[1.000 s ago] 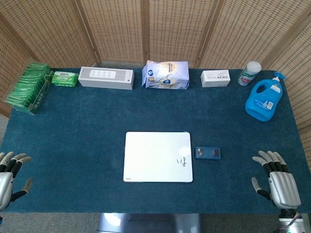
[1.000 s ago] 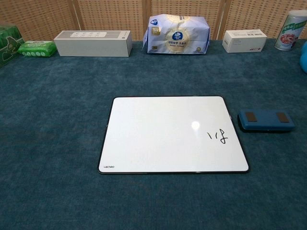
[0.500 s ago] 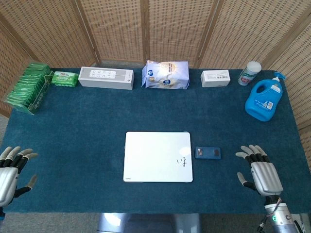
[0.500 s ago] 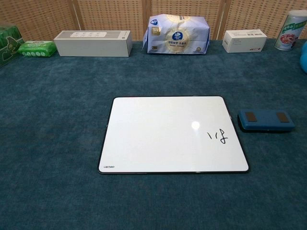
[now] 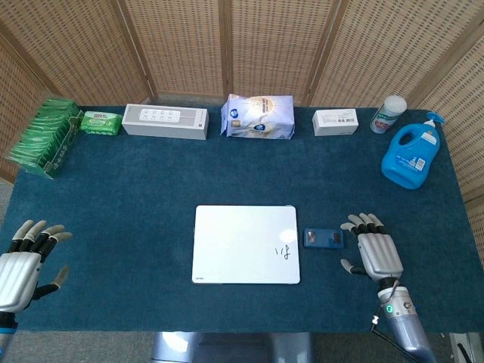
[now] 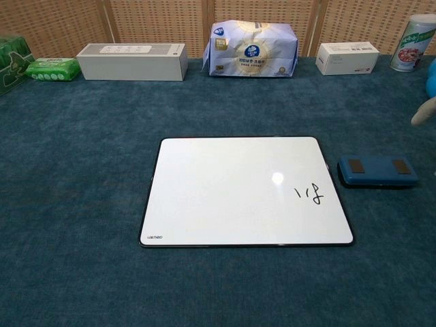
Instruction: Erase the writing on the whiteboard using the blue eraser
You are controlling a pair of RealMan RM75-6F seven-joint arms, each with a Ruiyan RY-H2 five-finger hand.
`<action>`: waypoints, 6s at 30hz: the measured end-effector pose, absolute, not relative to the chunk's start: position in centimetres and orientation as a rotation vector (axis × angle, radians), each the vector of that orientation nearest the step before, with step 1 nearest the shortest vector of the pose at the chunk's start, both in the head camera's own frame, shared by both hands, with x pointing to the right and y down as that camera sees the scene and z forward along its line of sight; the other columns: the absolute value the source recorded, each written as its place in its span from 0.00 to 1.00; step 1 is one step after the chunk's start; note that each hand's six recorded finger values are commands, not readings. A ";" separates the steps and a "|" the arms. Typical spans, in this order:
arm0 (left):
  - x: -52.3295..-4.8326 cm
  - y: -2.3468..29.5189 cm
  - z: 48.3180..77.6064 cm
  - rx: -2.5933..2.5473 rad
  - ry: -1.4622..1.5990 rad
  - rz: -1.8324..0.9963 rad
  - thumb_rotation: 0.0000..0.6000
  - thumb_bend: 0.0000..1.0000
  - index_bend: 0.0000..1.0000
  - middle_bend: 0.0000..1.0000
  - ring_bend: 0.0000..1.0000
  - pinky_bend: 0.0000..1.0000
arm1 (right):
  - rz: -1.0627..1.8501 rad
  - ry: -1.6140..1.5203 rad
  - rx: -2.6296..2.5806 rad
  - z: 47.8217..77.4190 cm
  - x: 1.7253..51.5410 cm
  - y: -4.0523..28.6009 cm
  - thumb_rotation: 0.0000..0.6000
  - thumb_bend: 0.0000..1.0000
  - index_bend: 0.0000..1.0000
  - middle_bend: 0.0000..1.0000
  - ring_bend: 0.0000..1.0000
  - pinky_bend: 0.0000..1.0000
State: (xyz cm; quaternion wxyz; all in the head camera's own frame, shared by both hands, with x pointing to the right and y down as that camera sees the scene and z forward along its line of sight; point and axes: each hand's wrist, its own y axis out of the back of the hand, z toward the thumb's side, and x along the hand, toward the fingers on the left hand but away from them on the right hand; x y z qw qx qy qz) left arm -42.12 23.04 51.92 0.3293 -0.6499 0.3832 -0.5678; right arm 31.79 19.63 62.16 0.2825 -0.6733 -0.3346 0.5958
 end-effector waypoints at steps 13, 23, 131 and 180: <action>-41.5 22.6 52.5 -1.722 0.985 -1.482 1.00 0.43 0.26 0.22 0.12 0.00 | 1.634 -0.858 -1.839 64.6 30.1 18.2 0.94 0.16 0.35 0.16 0.00 0.12; -41.7 21.8 52.0 -1.699 1.008 -1.455 1.00 0.43 0.26 0.22 0.12 0.00 | 1.675 -0.816 -1.849 66.7 29.3 17.7 0.94 0.16 0.35 0.16 0.00 0.12; -43.0 21.4 51.0 -1.641 1.050 -1.460 1.00 0.43 0.26 0.21 0.09 0.00 | 1.466 -0.608 -2.152 66.8 18.7 19.3 1.00 0.23 0.72 0.28 0.03 0.02; -42.9 21.4 50.6 -1.632 1.053 -1.453 1.00 0.43 0.26 0.21 0.09 0.00 | 1.341 -0.618 -2.145 70.7 18.9 19.0 1.00 0.22 0.73 0.12 0.00 0.00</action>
